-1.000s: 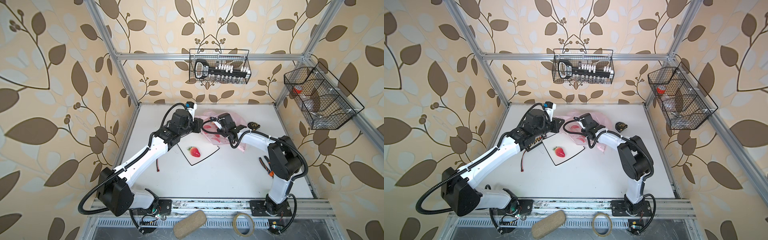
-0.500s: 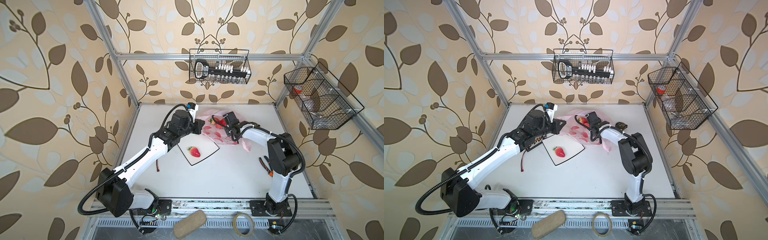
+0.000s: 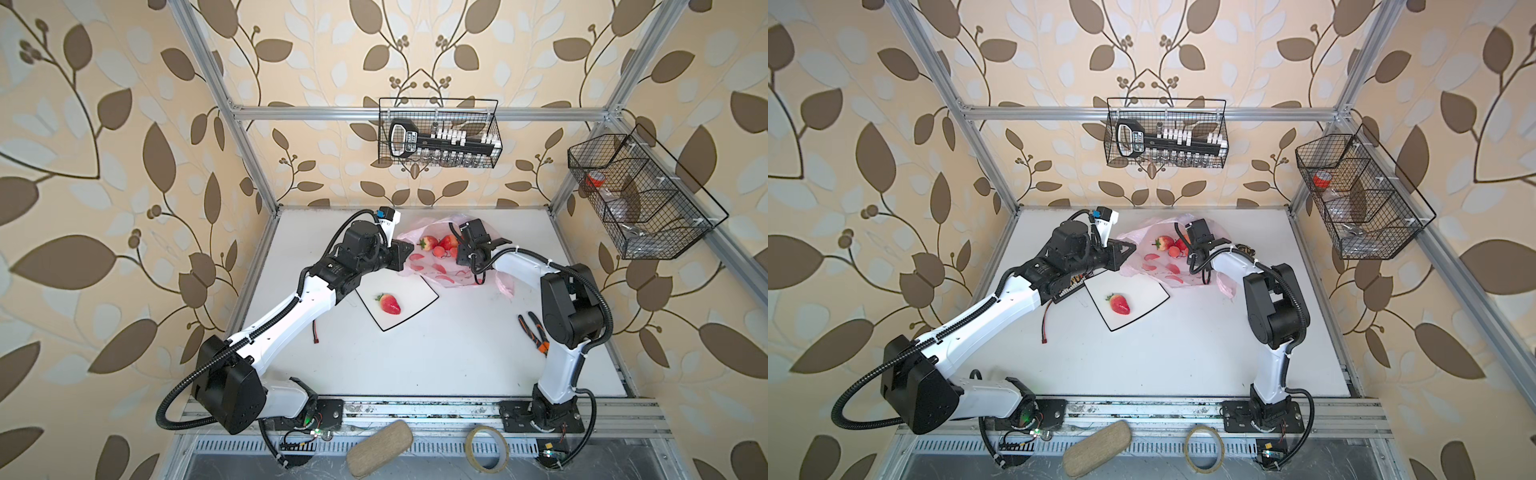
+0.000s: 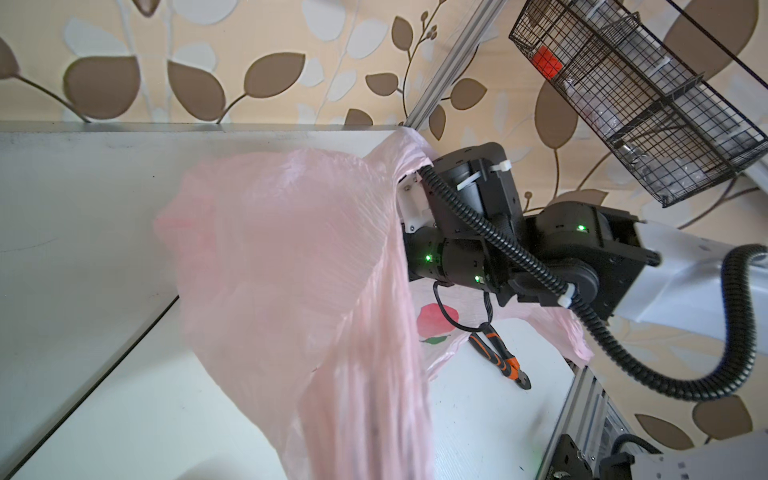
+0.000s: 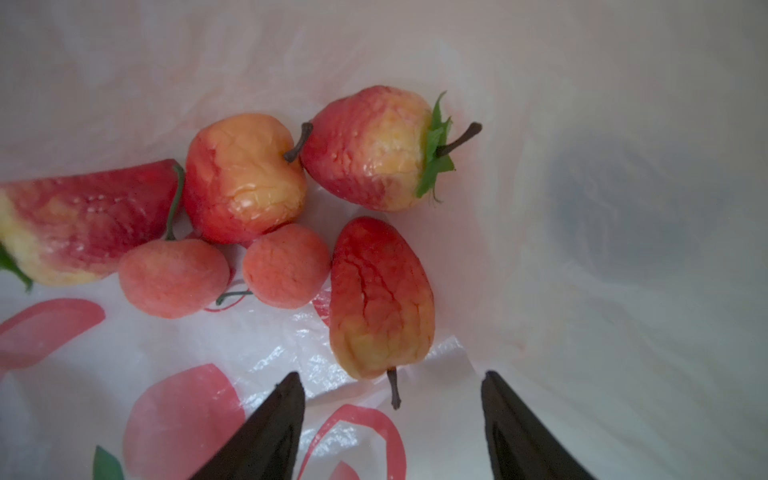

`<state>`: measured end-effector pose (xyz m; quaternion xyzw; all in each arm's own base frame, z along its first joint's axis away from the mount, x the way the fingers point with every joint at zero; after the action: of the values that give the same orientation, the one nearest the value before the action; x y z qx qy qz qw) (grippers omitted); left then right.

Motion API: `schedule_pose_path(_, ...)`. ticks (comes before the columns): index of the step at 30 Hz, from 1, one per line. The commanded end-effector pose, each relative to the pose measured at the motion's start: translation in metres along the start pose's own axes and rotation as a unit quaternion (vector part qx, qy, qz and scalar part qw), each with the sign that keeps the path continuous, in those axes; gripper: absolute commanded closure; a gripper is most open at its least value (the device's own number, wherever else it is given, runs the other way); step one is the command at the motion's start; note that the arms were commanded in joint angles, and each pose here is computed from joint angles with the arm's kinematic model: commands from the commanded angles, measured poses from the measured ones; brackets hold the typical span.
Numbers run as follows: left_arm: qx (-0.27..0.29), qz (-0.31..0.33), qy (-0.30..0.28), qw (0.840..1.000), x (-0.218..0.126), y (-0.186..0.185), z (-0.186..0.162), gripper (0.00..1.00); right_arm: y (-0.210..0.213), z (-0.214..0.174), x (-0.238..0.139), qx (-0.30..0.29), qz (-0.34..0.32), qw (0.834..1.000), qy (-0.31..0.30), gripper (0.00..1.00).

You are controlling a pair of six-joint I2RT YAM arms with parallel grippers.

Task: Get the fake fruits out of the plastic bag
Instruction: 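Close the right gripper on a red fake pear inside the bag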

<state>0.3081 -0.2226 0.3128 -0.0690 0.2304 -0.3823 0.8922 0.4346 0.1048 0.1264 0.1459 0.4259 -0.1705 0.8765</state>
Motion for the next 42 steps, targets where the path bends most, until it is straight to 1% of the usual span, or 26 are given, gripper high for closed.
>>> schedule_pose_path(1,0.018,-0.016,-0.023,0.999,-0.005,-0.002,0.009,1.00,-0.004,0.007,0.011,0.054,-0.030,0.998,-0.012,0.28)
schedule_pose_path(6,0.017,-0.018,-0.022,0.999,-0.004,-0.002,0.008,1.00,-0.005,0.009,0.024,0.081,-0.042,0.996,-0.013,0.21)
schedule_pose_path(11,0.018,-0.018,-0.016,1.000,-0.003,-0.002,0.005,1.00,-0.006,0.009,0.043,0.081,-0.048,0.995,-0.006,0.21)
schedule_pose_path(17,0.018,-0.019,-0.012,1.000,-0.001,-0.001,0.004,1.00,-0.001,0.010,0.062,0.078,-0.024,0.997,0.009,0.21)
schedule_pose_path(19,0.017,-0.018,-0.010,1.000,0.000,-0.001,0.003,1.00,-0.001,0.011,0.066,0.079,-0.021,0.997,0.013,0.23)
schedule_pose_path(24,0.016,-0.015,-0.006,1.000,0.001,0.001,0.002,1.00,-0.003,0.012,0.070,0.079,-0.013,0.997,0.019,0.35)
schedule_pose_path(29,0.014,-0.008,-0.002,1.000,0.004,0.003,0.000,1.00,-0.002,0.014,0.060,0.052,0.006,0.998,0.017,0.48)
schedule_pose_path(31,0.011,-0.007,-0.001,1.000,0.006,0.004,-0.001,1.00,0.000,0.016,0.053,0.041,0.019,0.999,0.014,0.51)
schedule_pose_path(37,-0.002,0.005,-0.009,1.000,0.010,0.009,0.000,1.00,0.001,0.018,0.022,0.011,0.063,0.998,0.001,0.56)
schedule_pose_path(42,-0.004,0.012,-0.012,1.000,0.012,0.011,0.001,1.00,0.004,0.015,-0.004,0.001,0.119,0.993,0.002,0.57)
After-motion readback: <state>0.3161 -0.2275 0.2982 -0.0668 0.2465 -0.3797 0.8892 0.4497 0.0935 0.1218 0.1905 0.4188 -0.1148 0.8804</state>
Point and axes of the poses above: each gripper's point midway between its finger pads, its own x axis out along the fingers, its own y axis along the line the jaws close on, z = x × y, the point moved 6 cm from there along -x, back along the fingers, and after that the axes turned 13 degrees about x, right-handed, at the moved point
